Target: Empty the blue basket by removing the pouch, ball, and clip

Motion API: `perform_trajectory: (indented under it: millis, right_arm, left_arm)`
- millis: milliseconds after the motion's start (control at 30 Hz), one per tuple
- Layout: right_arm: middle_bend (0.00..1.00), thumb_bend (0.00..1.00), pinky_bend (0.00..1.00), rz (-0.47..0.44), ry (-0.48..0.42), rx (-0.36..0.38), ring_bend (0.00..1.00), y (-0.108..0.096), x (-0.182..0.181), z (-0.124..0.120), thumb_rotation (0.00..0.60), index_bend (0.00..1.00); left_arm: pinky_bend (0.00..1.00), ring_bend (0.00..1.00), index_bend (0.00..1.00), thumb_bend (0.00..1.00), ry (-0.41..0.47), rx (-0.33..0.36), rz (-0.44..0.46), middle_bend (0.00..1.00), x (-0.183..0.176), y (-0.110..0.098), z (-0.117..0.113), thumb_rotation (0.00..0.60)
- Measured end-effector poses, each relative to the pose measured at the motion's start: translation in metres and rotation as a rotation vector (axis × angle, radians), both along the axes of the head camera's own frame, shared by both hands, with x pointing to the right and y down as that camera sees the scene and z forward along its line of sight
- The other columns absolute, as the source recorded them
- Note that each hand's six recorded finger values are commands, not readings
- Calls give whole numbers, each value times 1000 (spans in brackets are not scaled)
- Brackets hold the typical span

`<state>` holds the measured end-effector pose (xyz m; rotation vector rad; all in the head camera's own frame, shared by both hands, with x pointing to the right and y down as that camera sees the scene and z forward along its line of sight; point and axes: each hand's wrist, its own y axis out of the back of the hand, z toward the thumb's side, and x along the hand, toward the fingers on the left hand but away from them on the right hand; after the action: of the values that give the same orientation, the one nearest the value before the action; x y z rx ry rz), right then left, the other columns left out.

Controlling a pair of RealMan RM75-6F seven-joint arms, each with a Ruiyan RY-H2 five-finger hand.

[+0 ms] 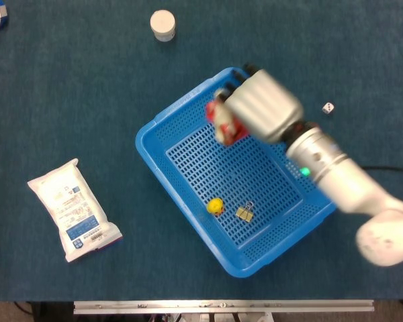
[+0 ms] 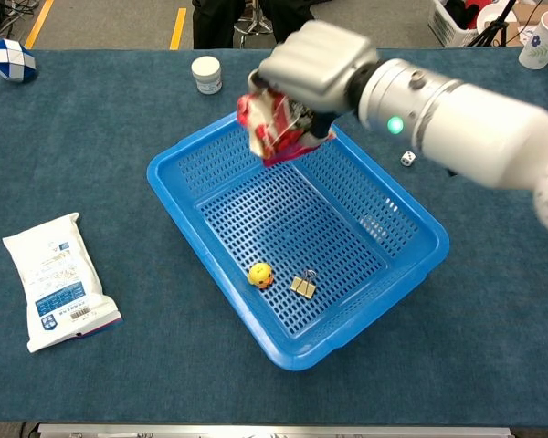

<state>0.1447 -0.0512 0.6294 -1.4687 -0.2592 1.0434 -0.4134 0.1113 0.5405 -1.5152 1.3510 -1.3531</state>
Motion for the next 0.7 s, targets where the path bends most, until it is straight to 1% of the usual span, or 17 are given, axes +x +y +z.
perform_trajectory:
  millis: [133,200,267,367,467,600,700]
  right_arm:
    - [401,309,262,101,-16,40,228,-25,39,-23,600,432]
    - [401,308,264,162,-23,45,229,-35,61,-30,600,432]
    - [401,309,269,203,-14,45,229,-42,78,-31,600,432]
    - [400,309,273,225,27,45,233,-50,94,-24,600,422]
    - [385,308,273,244,71,39,222,-57,106,-12,600,376]
    - [362,307,262,261,120,20,204,-64,117,10,600,327]
    - [335,296,254,258,154,-12,182,-63,120,29,600,248]
  left_arm:
    - [0,0,63,0,2,-2,5,0,1,-2,1,600]
    - [0,0,63,0,1,-5,10,0,3,-3,2,600]
    - [0,0,63,0,3,-10,16,0,5,-4,3,600]
    - [0,0,63,0,7,-15,26,0,9,-5,5,600]
    - [0,0,63,0,8,-20,33,0,12,-5,6,600]
    - [0,0,63,0,3,-27,31,0,13,-3,8,600]
    - [0,0,63,0,-3,-27,25,0,12,-2,8,600]
